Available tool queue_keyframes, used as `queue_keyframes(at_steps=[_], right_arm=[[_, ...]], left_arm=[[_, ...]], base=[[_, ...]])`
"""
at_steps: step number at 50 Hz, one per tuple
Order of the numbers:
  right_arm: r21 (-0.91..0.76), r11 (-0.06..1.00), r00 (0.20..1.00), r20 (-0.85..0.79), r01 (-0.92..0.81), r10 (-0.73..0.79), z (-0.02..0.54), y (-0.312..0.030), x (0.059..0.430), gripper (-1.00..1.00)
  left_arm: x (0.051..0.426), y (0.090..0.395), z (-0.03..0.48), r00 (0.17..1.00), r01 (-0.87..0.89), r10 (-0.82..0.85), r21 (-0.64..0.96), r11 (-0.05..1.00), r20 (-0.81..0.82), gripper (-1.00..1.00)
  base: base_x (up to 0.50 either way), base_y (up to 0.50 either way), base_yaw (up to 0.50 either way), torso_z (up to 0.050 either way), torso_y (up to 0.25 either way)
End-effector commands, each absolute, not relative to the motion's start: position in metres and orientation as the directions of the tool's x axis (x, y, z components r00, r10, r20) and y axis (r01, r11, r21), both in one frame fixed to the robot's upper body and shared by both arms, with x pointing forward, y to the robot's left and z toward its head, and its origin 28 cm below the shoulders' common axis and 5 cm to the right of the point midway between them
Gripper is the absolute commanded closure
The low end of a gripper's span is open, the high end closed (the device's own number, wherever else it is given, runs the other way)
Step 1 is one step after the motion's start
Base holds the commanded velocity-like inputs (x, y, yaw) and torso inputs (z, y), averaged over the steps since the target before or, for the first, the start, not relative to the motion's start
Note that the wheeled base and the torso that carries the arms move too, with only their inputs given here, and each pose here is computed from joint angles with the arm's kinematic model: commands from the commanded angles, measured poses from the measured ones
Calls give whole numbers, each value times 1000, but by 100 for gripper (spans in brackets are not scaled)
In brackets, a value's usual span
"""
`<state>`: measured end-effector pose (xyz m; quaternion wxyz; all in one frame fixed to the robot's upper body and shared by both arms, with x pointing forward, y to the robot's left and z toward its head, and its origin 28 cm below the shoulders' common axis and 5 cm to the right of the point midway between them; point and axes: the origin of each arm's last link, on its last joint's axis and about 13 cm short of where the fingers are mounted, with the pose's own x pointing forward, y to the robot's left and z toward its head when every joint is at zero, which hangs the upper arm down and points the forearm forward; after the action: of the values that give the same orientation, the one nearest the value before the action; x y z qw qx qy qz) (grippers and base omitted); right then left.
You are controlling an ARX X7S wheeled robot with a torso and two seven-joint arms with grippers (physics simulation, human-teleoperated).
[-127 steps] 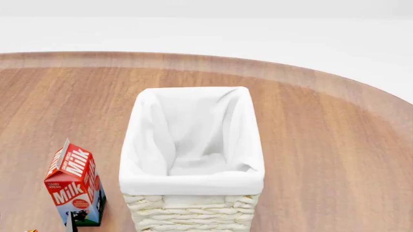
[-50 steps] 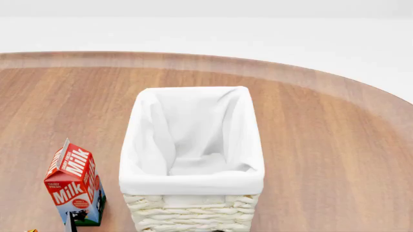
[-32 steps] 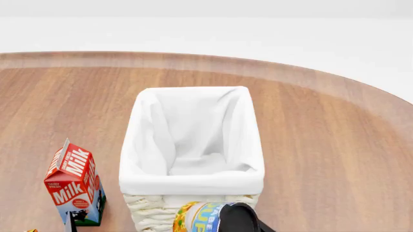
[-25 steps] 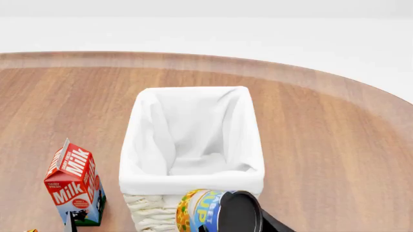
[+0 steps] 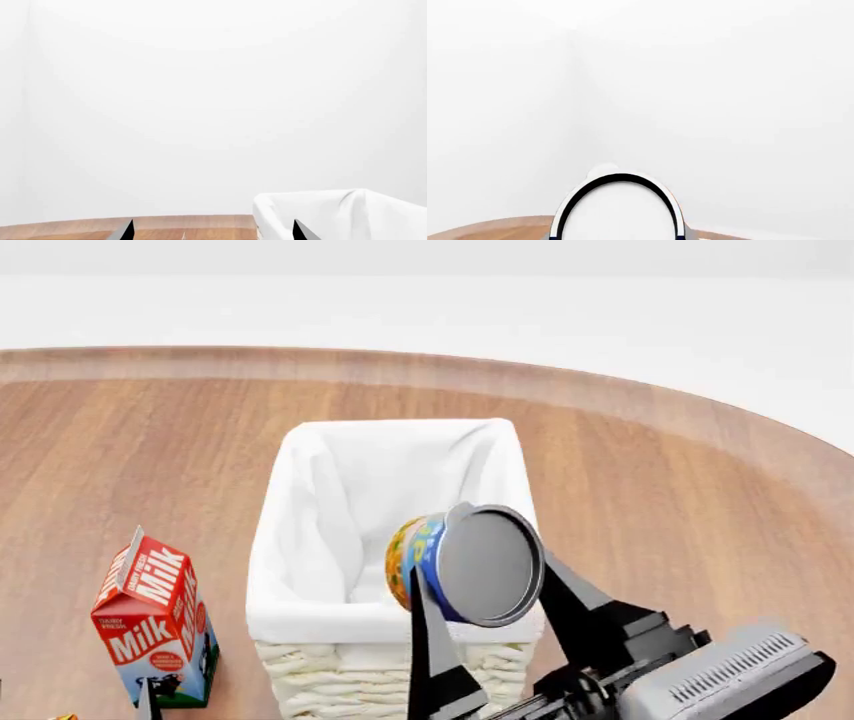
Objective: Pick up the alphabet soup, and put it in the basket.
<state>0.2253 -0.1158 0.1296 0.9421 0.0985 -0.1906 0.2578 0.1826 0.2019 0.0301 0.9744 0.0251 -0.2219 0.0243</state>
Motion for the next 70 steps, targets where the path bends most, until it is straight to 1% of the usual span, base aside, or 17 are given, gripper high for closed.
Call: queue_keyframes(at_steps=[1,7,13,14,15,16,20,33,37,40,41,45,51,52,59,70], right_arm=[[26,902,834,394,-430,386,157,-111,246,100],[8,922,856,376,-387,356,164,-109,257,100],[-27,937,887,312,-349,340,173,-102,279,100],[-33,945,897,305,-326,320,175,-101,287,100],[-8,940,897,295,-342,329,176,-101,290,100],[-46,950,904,299,-307,307,176,-100,296,100],[-31,952,915,269,-304,301,178,-97,309,100],[-107,963,948,178,-249,265,195,-85,343,100],[-119,962,952,156,-247,264,199,-81,348,100],[-165,961,960,136,-222,245,202,-77,354,100],[-150,960,959,128,-235,255,202,-76,356,100],[-176,958,964,99,-228,248,202,-74,360,100],[-227,949,973,21,-220,231,203,-70,373,100],[-241,952,981,1,-189,195,204,-69,376,100],[-276,941,980,-64,-197,187,210,-66,384,100],[-255,945,974,-150,-203,169,221,-60,398,100]], left_arm=[[183,202,31,900,-57,36,35,998,434,-100],[182,202,31,899,-55,35,35,998,436,-100],[182,202,31,899,-55,34,36,998,437,-100],[182,201,32,898,-53,31,38,998,438,-100],[182,201,32,898,-54,31,39,998,439,-100],[182,201,32,898,-51,30,38,998,439,-100],[182,202,32,898,-54,31,40,998,439,-100],[182,201,32,897,-56,31,44,997,441,-100],[181,201,31,897,-54,29,45,998,441,-100],[181,201,32,898,-53,28,44,998,440,-100],[181,201,32,897,-52,28,44,998,441,-100],[181,201,31,898,-52,26,46,998,440,-100],[181,201,31,898,-49,22,50,998,439,-100],[182,201,31,899,-50,22,52,997,437,-100],[182,200,30,899,-51,21,58,997,438,-100],[182,202,31,899,-50,22,52,997,437,-100]], base=[[0,0,0,0,0],[0,0,0,0,2],[0,0,0,0,0],[0,0,0,0,0],[0,0,0,0,0],[0,0,0,0,0],[0,0,0,0,0],[0,0,0,0,1],[0,0,0,0,3],[0,0,0,0,0],[0,0,0,0,0],[0,0,0,0,0],[0,0,0,0,2],[0,0,0,0,0],[0,0,0,1,0],[0,0,0,0,1]])
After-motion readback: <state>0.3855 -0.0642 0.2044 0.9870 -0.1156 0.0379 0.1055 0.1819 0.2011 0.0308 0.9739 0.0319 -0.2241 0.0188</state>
